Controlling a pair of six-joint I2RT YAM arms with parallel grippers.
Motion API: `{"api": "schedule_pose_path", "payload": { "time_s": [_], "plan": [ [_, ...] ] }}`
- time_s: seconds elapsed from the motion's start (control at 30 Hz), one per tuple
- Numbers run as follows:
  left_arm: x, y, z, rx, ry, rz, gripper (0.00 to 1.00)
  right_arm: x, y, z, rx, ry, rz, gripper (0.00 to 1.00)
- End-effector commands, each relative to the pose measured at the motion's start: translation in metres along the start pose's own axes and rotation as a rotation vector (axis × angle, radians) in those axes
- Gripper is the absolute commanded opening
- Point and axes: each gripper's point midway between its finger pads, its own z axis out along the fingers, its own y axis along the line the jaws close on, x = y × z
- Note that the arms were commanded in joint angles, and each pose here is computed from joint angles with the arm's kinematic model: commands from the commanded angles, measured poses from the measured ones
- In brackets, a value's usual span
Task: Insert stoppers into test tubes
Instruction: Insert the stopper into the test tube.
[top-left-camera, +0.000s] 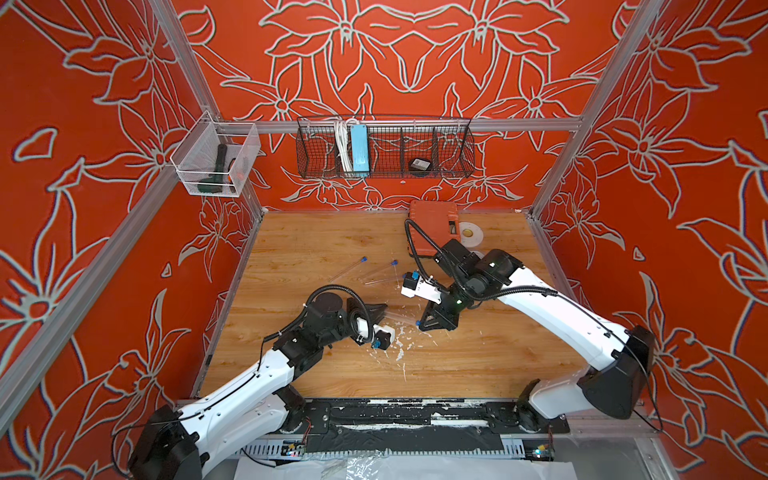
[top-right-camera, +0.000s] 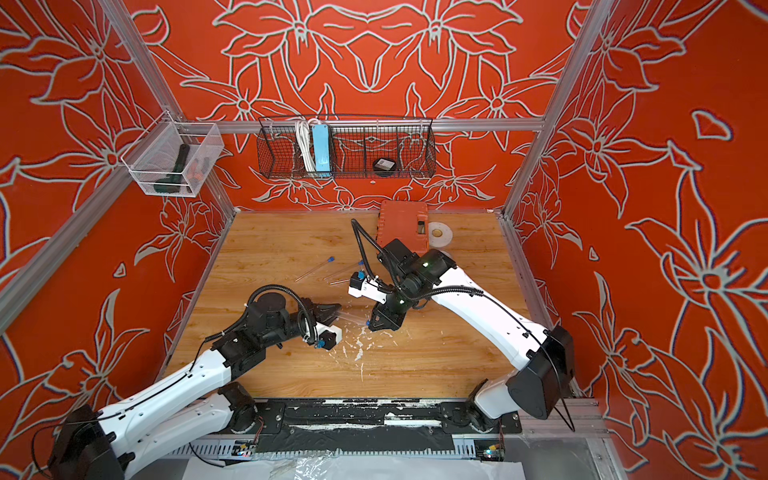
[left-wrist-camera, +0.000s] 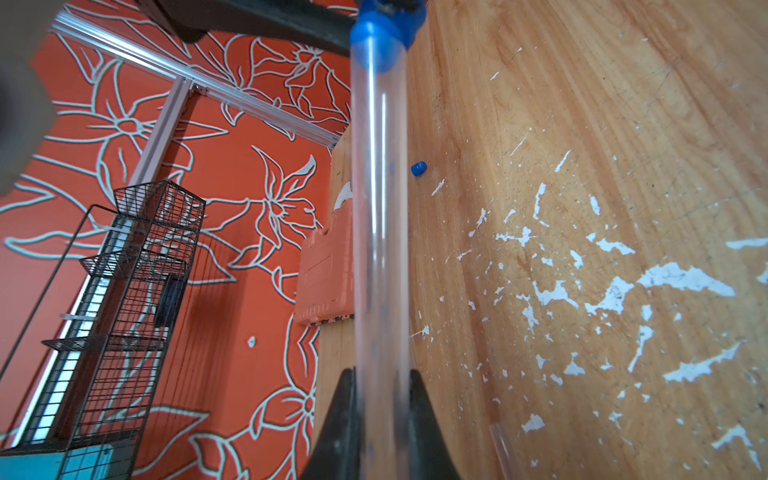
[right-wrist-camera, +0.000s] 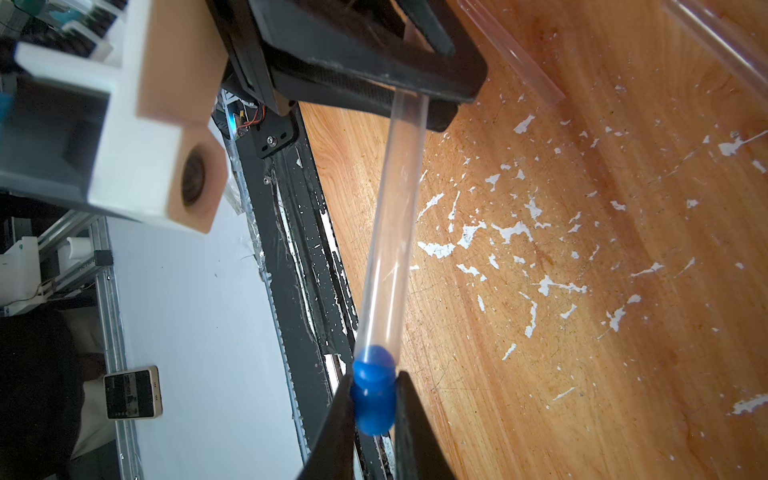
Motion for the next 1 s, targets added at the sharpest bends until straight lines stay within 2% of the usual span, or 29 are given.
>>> {"api": "schedule_pose_path", "payload": {
  "time_s": [0.0, 0.17, 0.33, 0.57, 0.97],
  "plan": [
    [-0.019, -0.003, -0.003, 0.036, -0.075, 0.16, 0.0, -0.016, -0.011, -0.008, 0.091, -0.019, -0.092, 0.06],
    [-0.027, -0.016, -0.003, 0.085, -0.098, 0.238, 0.0, -0.049, -0.018, -0.015, 0.167, -0.101, -0.199, 0.05],
    [-0.041, -0.02, -0.004, 0.092, -0.13, 0.265, 0.0, -0.083, -0.007, -0.023, 0.138, -0.197, -0.242, 0.04],
    [-0.06, -0.024, -0.004, 0.089, -0.184, 0.264, 0.0, -0.122, 0.008, -0.034, 0.072, -0.342, -0.277, 0.04],
    [-0.094, -0.014, -0.006, 0.029, -0.314, 0.209, 0.0, -0.162, 0.017, -0.035, -0.023, -0.458, -0.293, 0.05]
  ]
}}
